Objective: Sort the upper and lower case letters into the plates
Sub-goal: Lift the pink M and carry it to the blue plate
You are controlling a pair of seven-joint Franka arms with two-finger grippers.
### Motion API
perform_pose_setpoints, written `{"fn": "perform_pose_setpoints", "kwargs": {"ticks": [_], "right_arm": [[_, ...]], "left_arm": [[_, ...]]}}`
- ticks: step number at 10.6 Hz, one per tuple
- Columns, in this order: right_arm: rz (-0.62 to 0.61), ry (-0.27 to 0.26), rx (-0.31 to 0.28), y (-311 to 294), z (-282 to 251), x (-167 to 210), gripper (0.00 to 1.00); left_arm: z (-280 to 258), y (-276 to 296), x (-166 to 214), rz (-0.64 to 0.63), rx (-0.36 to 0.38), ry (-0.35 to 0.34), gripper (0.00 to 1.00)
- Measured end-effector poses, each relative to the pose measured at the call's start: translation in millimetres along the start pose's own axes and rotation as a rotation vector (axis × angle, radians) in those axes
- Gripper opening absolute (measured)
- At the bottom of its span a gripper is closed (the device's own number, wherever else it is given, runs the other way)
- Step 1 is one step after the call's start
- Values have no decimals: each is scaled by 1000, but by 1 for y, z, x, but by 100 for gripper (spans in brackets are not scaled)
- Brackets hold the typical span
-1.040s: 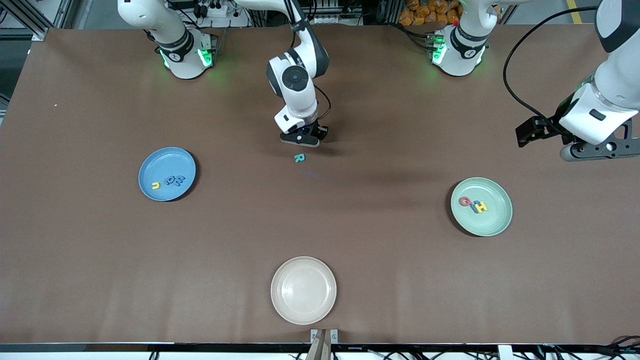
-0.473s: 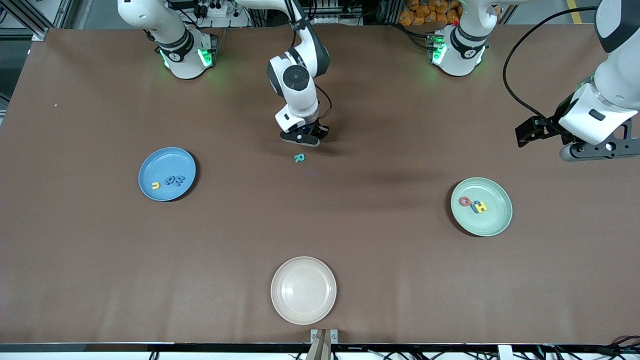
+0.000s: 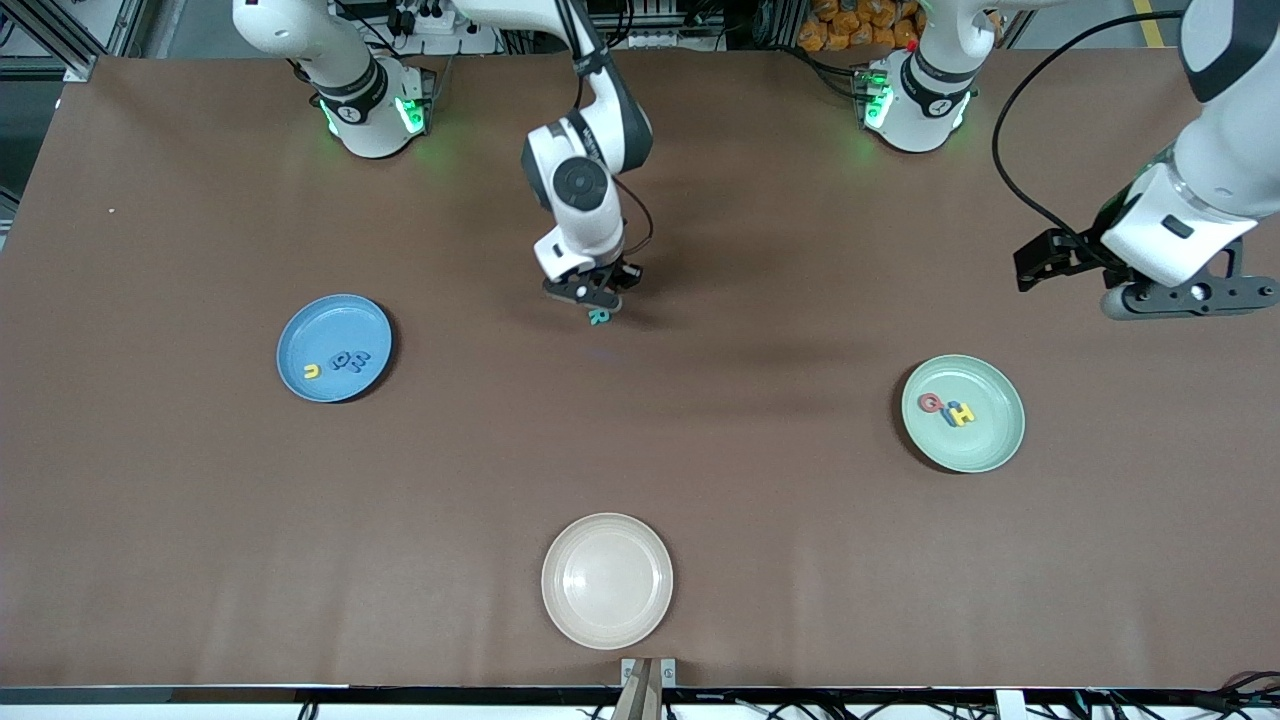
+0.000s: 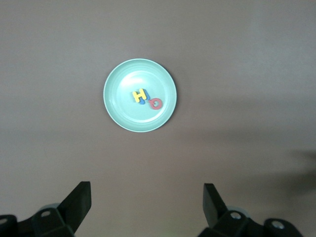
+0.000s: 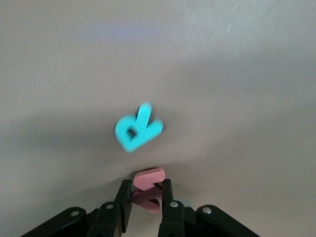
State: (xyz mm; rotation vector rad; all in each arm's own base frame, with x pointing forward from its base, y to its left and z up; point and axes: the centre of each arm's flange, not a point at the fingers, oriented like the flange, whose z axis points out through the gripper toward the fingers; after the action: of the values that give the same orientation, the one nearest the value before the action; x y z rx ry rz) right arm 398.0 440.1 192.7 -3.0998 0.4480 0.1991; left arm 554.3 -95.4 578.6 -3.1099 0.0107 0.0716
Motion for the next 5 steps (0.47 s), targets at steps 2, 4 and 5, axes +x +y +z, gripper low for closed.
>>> {"fn": "perform_pose_setpoints", "kwargs": {"ticks": [2,4,5], "right_arm": [[-64,-32,-44,24,-15,39,29],[-132,-65,-81,53,-32,69,29],[-163,-77,-89,68,-42,86,29]], "left_arm": [[1,35,-7,63,2,-6,100],[13,76,-12,136,0,-27,100],[22,91,-11,157,-16,-40,100]]}}
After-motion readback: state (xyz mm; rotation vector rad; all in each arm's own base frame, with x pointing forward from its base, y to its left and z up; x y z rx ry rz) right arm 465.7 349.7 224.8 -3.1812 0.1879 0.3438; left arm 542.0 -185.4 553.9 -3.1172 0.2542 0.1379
